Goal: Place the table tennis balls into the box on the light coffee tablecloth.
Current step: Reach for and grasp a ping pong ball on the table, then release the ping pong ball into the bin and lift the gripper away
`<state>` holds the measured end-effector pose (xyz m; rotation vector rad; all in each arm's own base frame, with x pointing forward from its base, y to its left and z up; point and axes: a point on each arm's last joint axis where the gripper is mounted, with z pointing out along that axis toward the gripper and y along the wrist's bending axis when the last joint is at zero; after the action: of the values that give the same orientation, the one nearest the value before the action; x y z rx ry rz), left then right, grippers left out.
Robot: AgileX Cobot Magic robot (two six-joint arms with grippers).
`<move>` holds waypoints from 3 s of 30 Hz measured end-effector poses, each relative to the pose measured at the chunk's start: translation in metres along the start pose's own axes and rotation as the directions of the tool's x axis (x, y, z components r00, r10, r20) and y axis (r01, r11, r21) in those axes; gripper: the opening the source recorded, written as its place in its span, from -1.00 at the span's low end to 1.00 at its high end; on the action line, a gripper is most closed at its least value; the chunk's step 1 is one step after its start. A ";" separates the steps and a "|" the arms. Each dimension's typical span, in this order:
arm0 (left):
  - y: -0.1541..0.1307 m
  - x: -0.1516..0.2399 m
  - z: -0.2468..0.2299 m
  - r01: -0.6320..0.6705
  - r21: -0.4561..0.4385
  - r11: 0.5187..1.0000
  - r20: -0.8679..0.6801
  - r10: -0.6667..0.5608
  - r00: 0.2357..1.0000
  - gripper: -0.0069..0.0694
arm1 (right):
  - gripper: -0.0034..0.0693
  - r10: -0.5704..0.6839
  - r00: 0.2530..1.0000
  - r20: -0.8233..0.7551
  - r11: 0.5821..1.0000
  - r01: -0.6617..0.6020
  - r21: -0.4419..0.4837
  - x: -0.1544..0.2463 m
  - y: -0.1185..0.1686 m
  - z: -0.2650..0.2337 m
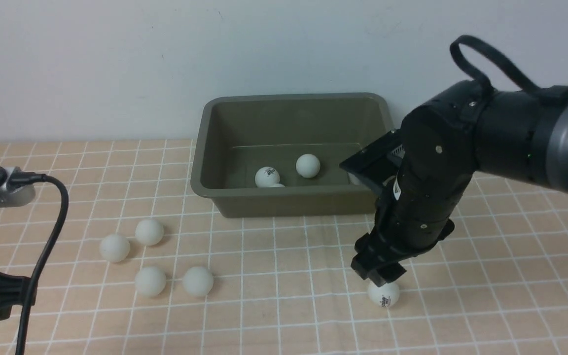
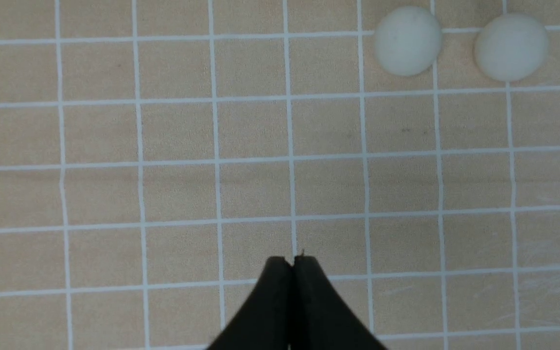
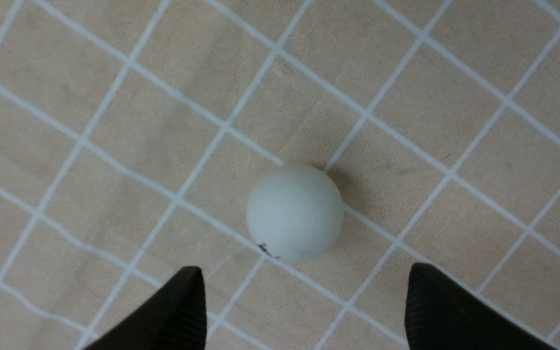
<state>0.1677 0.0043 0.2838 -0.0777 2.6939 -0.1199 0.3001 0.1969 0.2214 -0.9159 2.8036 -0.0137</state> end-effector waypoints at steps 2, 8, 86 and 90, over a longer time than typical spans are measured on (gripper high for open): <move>0.000 0.000 0.000 0.000 0.000 1.000 0.000 0.000 1.000 -1.00 | 0.46 -0.001 1.000 0.008 1.000 0.001 -0.001 -0.002 0.000 0.005; 0.000 0.000 0.000 0.000 0.000 1.000 0.000 0.000 1.000 -1.00 | 0.46 -0.002 1.000 0.002 1.000 0.002 -0.002 -0.005 0.001 0.015; 0.000 -0.005 0.000 -0.002 -0.003 1.000 0.060 0.002 0.998 -1.00 | 0.29 0.084 0.935 0.344 0.996 -0.088 -0.004 -0.128 -0.085 -0.004; -0.002 -0.011 -0.002 0.010 0.025 1.000 0.107 -0.012 0.994 -1.00 | -0.12 0.044 0.925 0.377 0.995 -0.076 0.071 -0.129 -0.092 -0.056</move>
<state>0.1767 0.0029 0.2901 -0.0890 2.5844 -0.1474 0.4460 0.1952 0.3060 -0.7235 2.4521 0.0467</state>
